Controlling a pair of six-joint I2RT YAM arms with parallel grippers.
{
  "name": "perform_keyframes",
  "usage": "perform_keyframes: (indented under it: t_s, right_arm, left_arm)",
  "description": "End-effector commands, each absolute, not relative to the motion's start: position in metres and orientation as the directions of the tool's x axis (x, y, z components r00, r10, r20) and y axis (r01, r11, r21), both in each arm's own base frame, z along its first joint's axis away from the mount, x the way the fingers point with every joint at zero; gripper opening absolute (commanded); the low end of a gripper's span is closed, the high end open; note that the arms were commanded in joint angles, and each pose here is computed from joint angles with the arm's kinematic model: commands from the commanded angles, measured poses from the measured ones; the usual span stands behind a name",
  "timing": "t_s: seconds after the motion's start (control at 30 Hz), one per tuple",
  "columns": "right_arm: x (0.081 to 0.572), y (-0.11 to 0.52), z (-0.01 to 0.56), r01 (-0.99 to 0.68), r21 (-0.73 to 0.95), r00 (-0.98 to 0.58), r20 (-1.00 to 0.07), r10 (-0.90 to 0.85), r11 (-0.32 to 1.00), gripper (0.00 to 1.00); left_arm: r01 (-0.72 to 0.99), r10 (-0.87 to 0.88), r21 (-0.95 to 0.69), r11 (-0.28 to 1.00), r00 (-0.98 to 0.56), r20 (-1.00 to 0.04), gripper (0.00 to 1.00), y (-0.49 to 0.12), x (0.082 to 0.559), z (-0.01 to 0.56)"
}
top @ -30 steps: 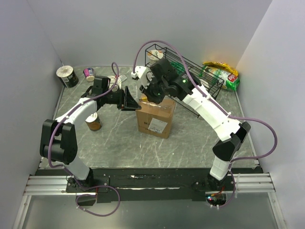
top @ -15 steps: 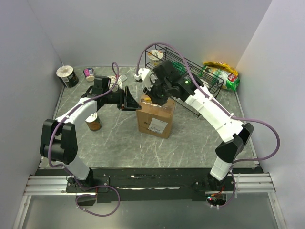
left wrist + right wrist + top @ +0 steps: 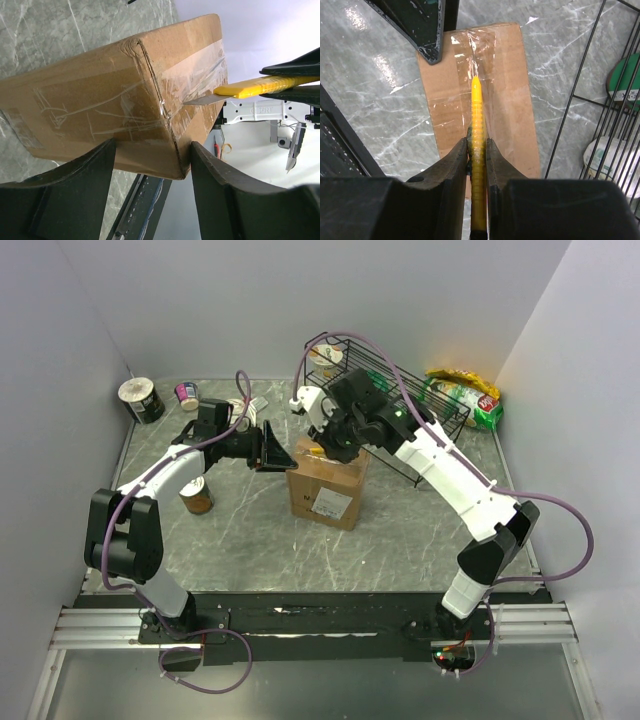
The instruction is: Unpack the express box
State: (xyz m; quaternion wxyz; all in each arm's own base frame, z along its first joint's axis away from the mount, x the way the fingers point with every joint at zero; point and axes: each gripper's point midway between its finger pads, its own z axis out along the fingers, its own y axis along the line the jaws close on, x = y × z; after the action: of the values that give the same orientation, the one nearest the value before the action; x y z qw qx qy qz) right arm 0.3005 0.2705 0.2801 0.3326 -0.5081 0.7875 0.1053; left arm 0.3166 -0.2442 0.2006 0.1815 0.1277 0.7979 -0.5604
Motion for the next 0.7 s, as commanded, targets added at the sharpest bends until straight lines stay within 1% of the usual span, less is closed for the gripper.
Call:
perform_keyframes:
  t_s: [0.0,0.33,0.67]
  right_arm:
    - [0.285,0.237,0.28,-0.861,-0.183,-0.302,-0.566,-0.767,0.474,0.0]
    - [0.282,0.225,0.28,-0.862,-0.174,-0.318,-0.544,-0.777,0.476,0.0]
    - [0.28,0.209,0.273,-0.866,-0.097,-0.388,-0.487,-0.782,0.49,0.0]
  left_arm:
    - [0.266,-0.017,-0.791,0.551,-0.944,-0.329,0.64,-0.23,0.321,0.123]
    - [0.26,-0.021,-0.784,0.564,-0.944,-0.328,0.64,-0.229,0.323,0.12]
    - [0.269,-0.019,-0.777,0.569,-0.94,-0.339,0.63,-0.229,0.324,0.118]
